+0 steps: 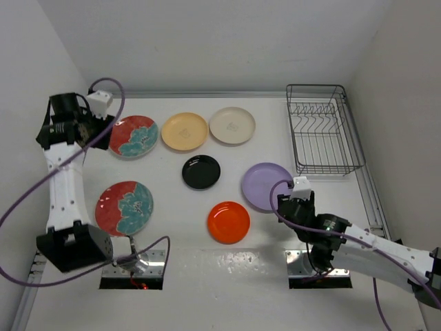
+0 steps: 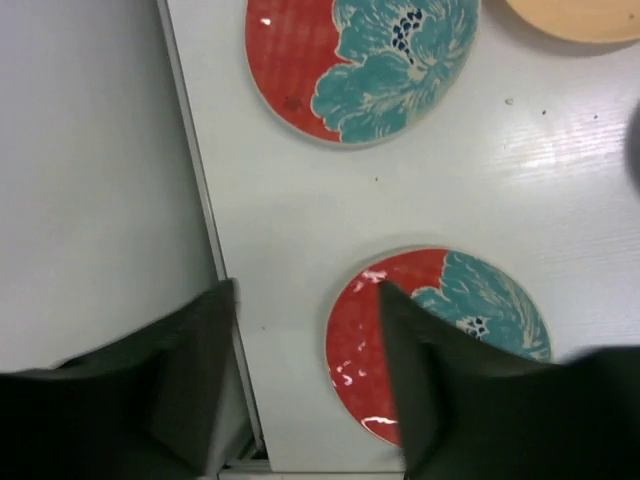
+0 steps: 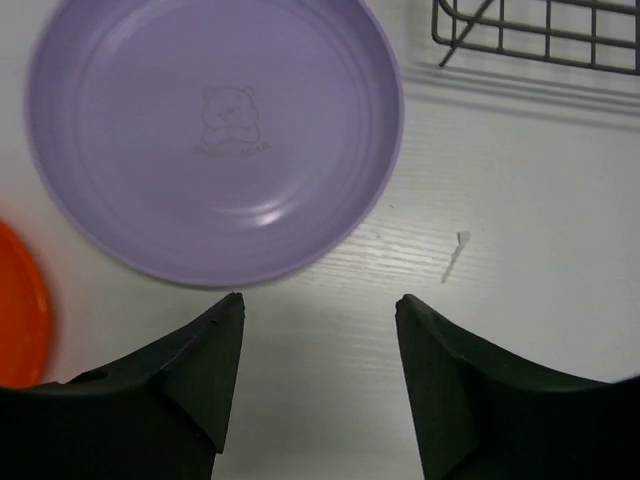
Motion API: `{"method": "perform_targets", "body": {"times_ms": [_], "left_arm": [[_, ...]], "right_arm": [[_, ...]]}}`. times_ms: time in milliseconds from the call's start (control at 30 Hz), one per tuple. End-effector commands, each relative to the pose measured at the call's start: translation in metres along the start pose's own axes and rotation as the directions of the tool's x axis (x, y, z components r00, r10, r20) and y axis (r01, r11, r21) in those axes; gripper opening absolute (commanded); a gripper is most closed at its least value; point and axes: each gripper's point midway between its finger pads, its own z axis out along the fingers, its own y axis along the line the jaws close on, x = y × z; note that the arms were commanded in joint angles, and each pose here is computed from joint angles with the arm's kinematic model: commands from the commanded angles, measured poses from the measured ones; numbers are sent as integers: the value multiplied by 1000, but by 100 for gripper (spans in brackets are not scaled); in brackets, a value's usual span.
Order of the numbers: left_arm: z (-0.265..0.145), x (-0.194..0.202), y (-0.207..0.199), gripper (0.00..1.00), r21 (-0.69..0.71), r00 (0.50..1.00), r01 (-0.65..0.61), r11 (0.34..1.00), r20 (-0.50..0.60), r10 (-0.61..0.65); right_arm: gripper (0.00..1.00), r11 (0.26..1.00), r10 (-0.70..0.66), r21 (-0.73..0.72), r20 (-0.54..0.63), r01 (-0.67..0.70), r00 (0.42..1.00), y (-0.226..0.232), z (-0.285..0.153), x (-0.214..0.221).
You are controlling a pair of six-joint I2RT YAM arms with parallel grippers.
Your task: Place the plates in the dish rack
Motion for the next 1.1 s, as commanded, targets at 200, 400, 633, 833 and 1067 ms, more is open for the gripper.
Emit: {"method": "perform_targets", "body": {"times_ms": [200, 400, 633, 833, 1067], "left_arm": [[119, 2, 22, 78, 135, 946, 283, 950, -201, -253], [202, 21, 39, 82, 122, 885, 407, 905, -300, -357], [263, 45, 39, 83, 146, 858, 460, 876, -328, -395], [289, 77, 28, 82, 181, 807, 539, 823, -393, -442], [307, 101, -10, 61, 299, 753, 628, 718, -466, -465]], "right_arm": [[85, 989, -121, -44, 287, 139, 950, 59, -5, -133], [99, 938, -57, -329, 157, 107, 986, 114, -2, -171], [99, 912, -2, -407, 129, 54, 992, 140, 26, -178], [98, 865, -42, -490, 141, 106, 989, 175, 38, -220], [97, 869, -59, -479, 148, 124, 987, 178, 50, -241]]}}
